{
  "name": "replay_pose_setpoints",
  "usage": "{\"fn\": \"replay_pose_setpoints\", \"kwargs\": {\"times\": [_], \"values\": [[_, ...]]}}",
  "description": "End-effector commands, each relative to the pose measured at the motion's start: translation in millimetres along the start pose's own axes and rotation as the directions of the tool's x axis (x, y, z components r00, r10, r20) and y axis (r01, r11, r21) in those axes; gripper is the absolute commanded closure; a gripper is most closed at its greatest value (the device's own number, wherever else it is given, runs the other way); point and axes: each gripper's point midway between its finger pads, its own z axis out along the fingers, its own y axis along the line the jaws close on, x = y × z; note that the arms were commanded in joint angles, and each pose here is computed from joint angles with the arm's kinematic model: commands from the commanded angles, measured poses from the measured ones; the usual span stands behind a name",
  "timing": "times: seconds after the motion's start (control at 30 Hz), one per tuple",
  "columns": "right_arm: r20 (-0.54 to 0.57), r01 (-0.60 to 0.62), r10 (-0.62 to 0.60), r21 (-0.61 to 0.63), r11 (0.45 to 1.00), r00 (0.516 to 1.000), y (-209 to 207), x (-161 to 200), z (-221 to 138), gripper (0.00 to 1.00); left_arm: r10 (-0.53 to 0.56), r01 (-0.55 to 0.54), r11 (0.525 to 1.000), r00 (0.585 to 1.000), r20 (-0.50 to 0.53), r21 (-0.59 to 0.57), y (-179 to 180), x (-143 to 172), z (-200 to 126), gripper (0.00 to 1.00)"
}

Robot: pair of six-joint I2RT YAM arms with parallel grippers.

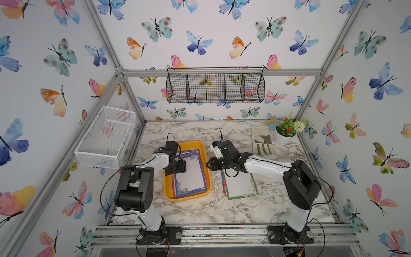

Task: Take out the stationery paper from the storage box
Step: Pick up the stationery paper from the storage box.

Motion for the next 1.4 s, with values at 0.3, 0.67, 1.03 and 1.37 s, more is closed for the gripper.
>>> {"fn": "replay_pose_setpoints", "kwargs": {"times": [0.3,0.67,1.03,1.37], "values": [[-0.015,0.002,-0.002,-0.034,0.999,1.000,6,1,8,0.67,-0.004,0.005,1.000,0.999,-0.032,0.013,-3,2,3,0.30],[-0.052,-0.019,0.019,-0.006,1.000,0.998,-3,10,18,0.68,0.001,0.000,1.000,1.000,-0.031,0.020,-4,1,2,0.31],[-0.079,-0.036,0.034,-0.021,0.999,0.996,-6,18,28,0.75,0.006,-0.006,0.997,1.000,-0.010,0.083,-16,-3,-5,0.32],[-0.082,-0.058,0.053,-0.058,0.997,0.995,-2,21,32,0.82,0.010,-0.012,0.981,1.000,0.011,0.195,-35,-6,-14,0.33]]}}
